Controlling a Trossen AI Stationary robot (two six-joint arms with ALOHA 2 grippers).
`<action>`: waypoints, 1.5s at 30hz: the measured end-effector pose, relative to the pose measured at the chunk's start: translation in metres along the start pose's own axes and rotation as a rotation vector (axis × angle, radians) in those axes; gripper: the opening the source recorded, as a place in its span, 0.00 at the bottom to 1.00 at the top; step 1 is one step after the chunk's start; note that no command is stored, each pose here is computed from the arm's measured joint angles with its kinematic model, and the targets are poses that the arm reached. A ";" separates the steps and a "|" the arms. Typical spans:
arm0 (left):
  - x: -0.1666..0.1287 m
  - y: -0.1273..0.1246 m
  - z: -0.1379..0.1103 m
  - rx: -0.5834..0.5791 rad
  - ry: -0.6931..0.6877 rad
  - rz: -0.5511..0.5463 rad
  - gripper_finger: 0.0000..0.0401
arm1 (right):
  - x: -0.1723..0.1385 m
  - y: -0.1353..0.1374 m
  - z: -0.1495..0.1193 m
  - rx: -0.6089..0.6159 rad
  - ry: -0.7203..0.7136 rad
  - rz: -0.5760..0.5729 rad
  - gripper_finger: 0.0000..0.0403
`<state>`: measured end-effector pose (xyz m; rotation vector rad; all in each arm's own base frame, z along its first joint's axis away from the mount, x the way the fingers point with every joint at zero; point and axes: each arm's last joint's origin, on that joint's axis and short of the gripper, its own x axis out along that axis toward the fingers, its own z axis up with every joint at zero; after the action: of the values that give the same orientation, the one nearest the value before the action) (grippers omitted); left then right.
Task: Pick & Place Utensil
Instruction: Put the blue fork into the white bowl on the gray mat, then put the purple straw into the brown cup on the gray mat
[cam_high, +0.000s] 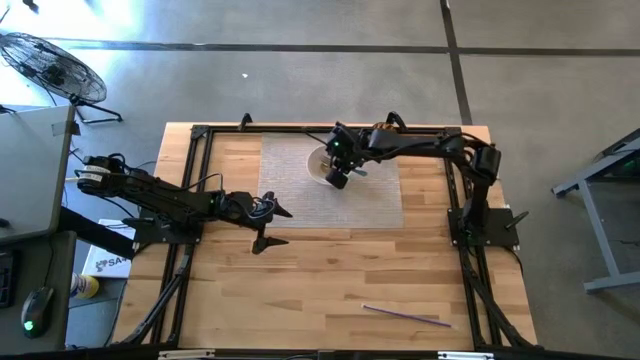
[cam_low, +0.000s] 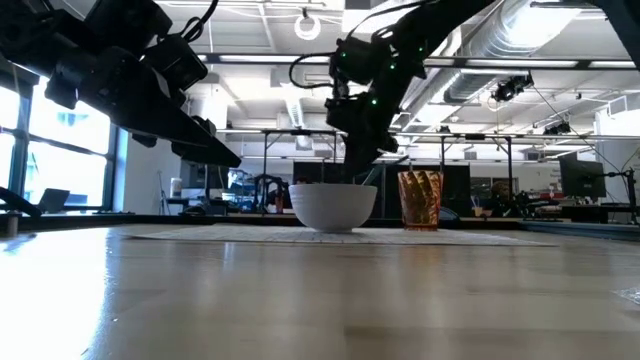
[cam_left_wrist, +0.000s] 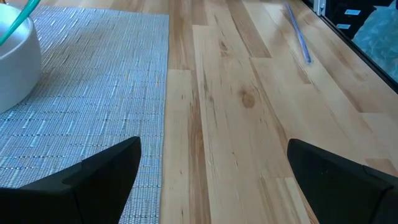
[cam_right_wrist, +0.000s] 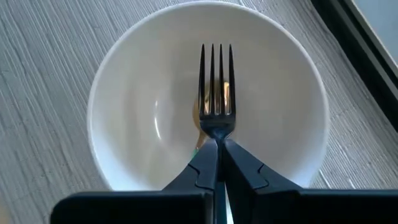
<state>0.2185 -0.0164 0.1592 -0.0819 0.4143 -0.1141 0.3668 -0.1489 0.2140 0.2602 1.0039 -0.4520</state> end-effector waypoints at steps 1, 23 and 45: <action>0.000 0.000 0.000 0.000 0.000 0.000 1.00 | 0.002 0.000 0.001 -0.004 -0.002 0.002 0.02; 0.000 0.000 0.000 0.000 0.000 0.000 1.00 | 0.037 0.000 0.005 -0.056 -0.014 -0.014 0.02; 0.000 0.000 0.000 0.000 0.000 0.000 1.00 | 0.012 0.009 0.023 -0.025 -0.069 0.011 0.20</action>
<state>0.2185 -0.0164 0.1592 -0.0819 0.4143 -0.1140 0.3936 -0.1529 0.2159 0.2259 0.9393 -0.4353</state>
